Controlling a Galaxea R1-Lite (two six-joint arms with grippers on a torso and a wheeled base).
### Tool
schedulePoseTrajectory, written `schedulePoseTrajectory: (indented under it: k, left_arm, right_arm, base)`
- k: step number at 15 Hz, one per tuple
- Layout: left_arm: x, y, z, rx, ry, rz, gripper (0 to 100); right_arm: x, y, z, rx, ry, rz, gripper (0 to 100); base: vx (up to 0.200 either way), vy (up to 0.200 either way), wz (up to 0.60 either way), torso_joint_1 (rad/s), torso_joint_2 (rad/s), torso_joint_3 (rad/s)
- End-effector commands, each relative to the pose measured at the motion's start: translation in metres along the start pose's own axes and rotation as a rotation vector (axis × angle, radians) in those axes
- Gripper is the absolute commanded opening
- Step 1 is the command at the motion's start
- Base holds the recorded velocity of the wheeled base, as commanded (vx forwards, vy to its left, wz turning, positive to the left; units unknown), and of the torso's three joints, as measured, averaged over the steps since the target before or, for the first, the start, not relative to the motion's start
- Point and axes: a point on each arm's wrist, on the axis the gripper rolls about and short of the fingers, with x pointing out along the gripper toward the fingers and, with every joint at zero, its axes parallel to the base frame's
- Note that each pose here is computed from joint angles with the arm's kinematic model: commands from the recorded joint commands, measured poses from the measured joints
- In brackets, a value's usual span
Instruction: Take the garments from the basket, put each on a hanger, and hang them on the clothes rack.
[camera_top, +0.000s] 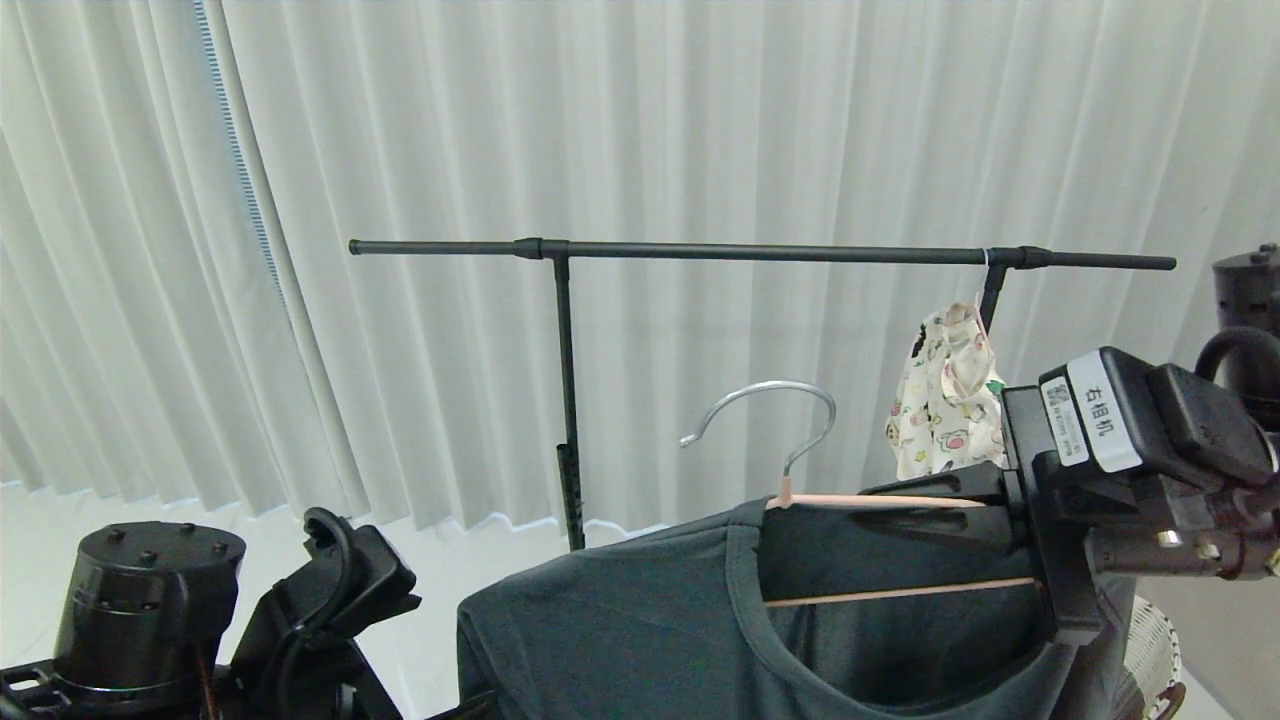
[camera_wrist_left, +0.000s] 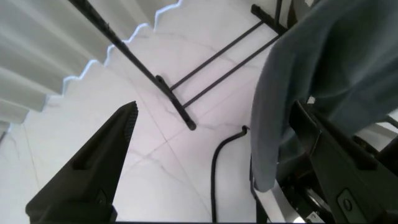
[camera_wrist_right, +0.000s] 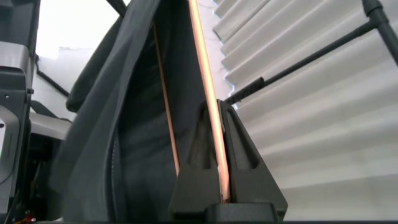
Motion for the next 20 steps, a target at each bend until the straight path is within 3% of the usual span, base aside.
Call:
schedulePoseTrajectory:
  k: [1, 2, 3, 7, 10, 14, 17, 20]
  left_arm:
    - [0.002, 0.001, 0.0, -0.004, 0.009, -0.003, 100]
    - [0.002, 0.0, 0.0, -0.002, 0.005, -0.009, 100]
    - [0.002, -0.001, 0.0, -0.001, 0.0, -0.026, 0]
    - [0.002, 0.001, -0.001, -0.009, -0.003, -0.036, 0]
    - [-0.005, 0.011, -0.001, -0.044, -0.023, 0.026, 0]
    - [-0.032, 0.023, 0.012, -0.057, -0.156, 0.151, 0]
    - [-0.054, 0.015, 0.017, -0.066, -0.259, 0.176, 0]
    - [-0.063, 0.001, 0.007, -0.034, -0.291, 0.15, 0]
  right_arm:
    - [-0.002, 0.002, 0.003, -0.009, -0.011, 0.002, 0]
    - [-0.001, 0.003, 0.004, -0.011, -0.013, 0.007, 0]
    - [-0.001, 0.004, 0.005, -0.016, -0.019, 0.013, 0]
    - [-0.003, 0.005, 0.006, -0.009, -0.02, 0.008, 0]
    - [-0.006, 0.003, 0.002, 0.023, -0.004, -0.012, 0]
    - [-0.01, 0.001, -0.017, 0.079, 0.06, -0.042, 0]
    - [-0.014, -0.001, -0.037, 0.133, 0.126, -0.083, 0]
    - [-0.018, -0.007, -0.039, 0.212, 0.136, -0.129, 0]
  base:
    - [0.0, 0.0, 0.0, 0.0, 0.0, 0.0]
    - [0.0, 0.0, 0.0, 0.0, 0.0, 0.0]
    - [0.0, 0.0, 0.0, 0.0, 0.0, 0.0]
    - [0.0, 0.0, 0.0, 0.0, 0.0, 0.0]
    - [0.0, 0.0, 0.0, 0.0, 0.0, 0.0]
    - [0.0, 0.0, 0.0, 0.0, 0.0, 0.0]
    - [0.0, 0.0, 0.0, 0.0, 0.0, 0.0]
    - [0.0, 0.0, 0.0, 0.0, 0.0, 0.0]
